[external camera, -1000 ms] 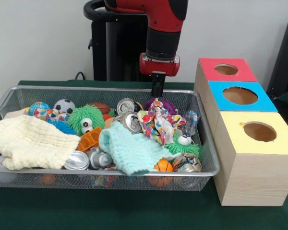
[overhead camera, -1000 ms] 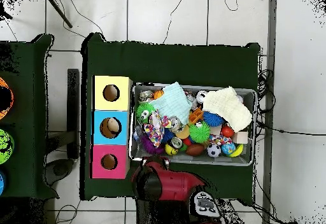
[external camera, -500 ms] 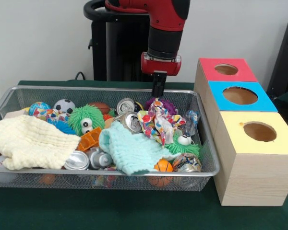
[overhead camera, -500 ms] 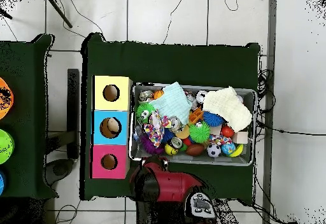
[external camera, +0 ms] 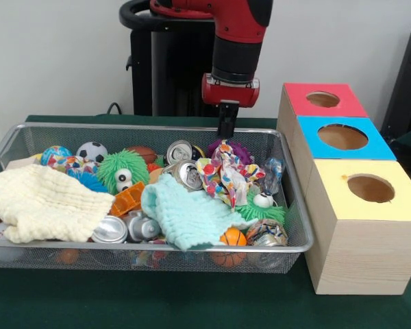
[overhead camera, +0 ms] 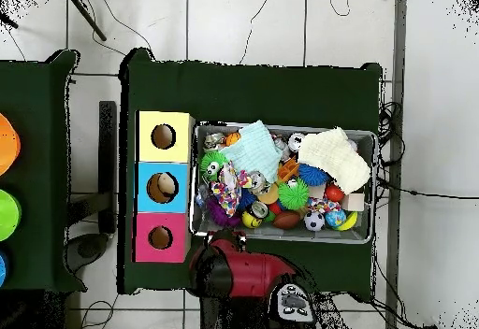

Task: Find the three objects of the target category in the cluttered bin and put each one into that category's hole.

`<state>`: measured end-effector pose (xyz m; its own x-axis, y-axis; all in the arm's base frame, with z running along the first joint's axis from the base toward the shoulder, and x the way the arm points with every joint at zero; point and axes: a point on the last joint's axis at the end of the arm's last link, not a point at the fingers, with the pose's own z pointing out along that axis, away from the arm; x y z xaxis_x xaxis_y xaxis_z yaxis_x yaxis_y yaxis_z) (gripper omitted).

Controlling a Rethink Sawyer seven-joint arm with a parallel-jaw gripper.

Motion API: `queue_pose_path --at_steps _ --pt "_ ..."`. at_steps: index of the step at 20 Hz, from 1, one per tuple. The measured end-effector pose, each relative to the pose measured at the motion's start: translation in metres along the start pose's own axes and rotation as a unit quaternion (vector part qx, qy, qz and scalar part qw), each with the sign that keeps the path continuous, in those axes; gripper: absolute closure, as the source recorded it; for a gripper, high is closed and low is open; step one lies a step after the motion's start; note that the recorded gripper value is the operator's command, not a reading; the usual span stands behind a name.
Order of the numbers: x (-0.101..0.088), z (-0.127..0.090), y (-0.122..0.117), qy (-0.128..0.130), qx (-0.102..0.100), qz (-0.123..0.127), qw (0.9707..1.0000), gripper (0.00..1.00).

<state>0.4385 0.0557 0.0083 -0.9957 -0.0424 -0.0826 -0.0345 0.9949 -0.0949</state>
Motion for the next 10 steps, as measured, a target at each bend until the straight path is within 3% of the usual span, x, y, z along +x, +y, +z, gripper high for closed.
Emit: queue_pose_path --at_steps 10 --pt "0.002 -0.011 0.013 -0.008 0.007 -0.020 0.9997 1.00"
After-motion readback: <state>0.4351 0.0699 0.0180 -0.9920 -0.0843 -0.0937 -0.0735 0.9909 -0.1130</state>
